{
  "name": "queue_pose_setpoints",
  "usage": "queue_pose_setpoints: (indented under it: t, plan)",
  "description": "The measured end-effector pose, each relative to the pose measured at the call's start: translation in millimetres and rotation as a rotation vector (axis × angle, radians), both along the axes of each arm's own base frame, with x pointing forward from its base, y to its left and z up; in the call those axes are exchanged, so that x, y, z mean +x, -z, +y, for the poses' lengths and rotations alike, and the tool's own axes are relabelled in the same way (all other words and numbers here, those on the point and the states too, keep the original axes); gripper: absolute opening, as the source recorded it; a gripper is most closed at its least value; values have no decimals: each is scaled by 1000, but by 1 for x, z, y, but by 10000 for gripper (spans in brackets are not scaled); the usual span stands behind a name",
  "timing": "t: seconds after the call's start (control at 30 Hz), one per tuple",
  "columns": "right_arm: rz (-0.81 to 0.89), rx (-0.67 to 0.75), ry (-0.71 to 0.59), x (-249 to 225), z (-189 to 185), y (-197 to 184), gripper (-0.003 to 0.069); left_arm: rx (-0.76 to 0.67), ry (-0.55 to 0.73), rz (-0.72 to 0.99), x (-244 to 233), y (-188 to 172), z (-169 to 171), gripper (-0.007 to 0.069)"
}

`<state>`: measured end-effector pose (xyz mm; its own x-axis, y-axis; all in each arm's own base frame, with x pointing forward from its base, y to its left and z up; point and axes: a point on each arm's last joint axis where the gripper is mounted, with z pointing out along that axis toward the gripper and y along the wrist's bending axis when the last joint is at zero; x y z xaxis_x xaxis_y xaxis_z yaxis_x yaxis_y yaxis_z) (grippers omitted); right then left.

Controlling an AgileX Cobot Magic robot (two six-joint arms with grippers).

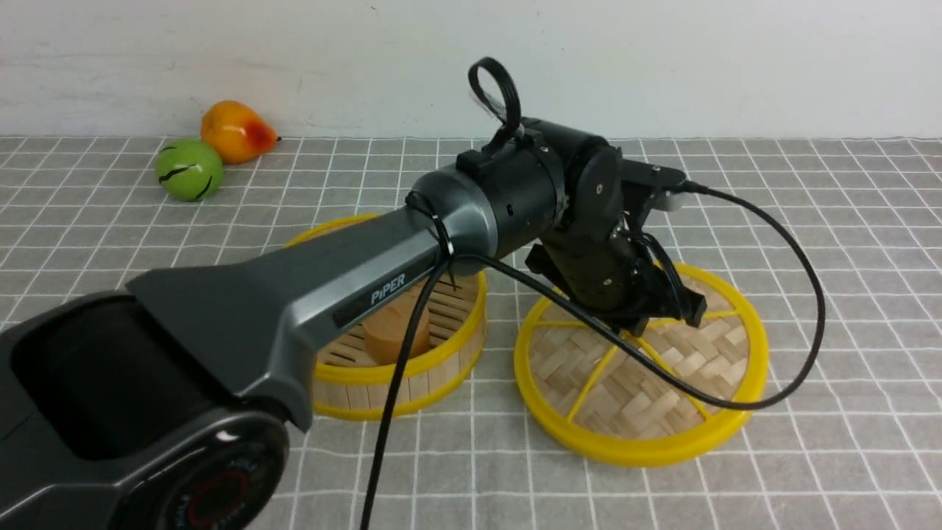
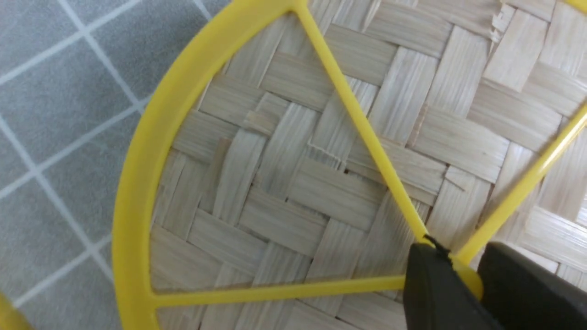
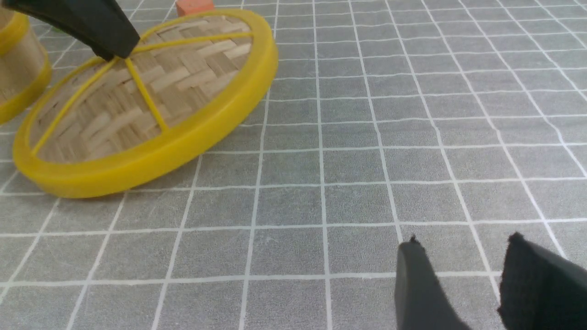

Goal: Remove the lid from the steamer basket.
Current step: Use the left arm to place the steamer lid on the table

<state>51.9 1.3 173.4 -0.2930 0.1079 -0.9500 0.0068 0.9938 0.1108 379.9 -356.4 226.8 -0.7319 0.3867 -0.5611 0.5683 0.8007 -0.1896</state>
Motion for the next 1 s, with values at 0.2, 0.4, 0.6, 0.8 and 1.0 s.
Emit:
queue_pose_setpoints:
  t: [0.2,0.4,0.6,0.8,1.0]
  plan:
    - [0,0,0,0,0,0,241,-7,-56,-16,7,14,-2,109]
    - [0,0,0,0,0,0,241,1,-70,-28,10,19,-2,109]
    - [0,0,0,0,0,0,241,-8,-97,-9,13,30,-4,109]
    - [0,0,0,0,0,0,241,-23,-113,-7,14,30,-5,141]
    - [0,0,0,0,0,0,241,-45,-134,4,13,19,-5,427]
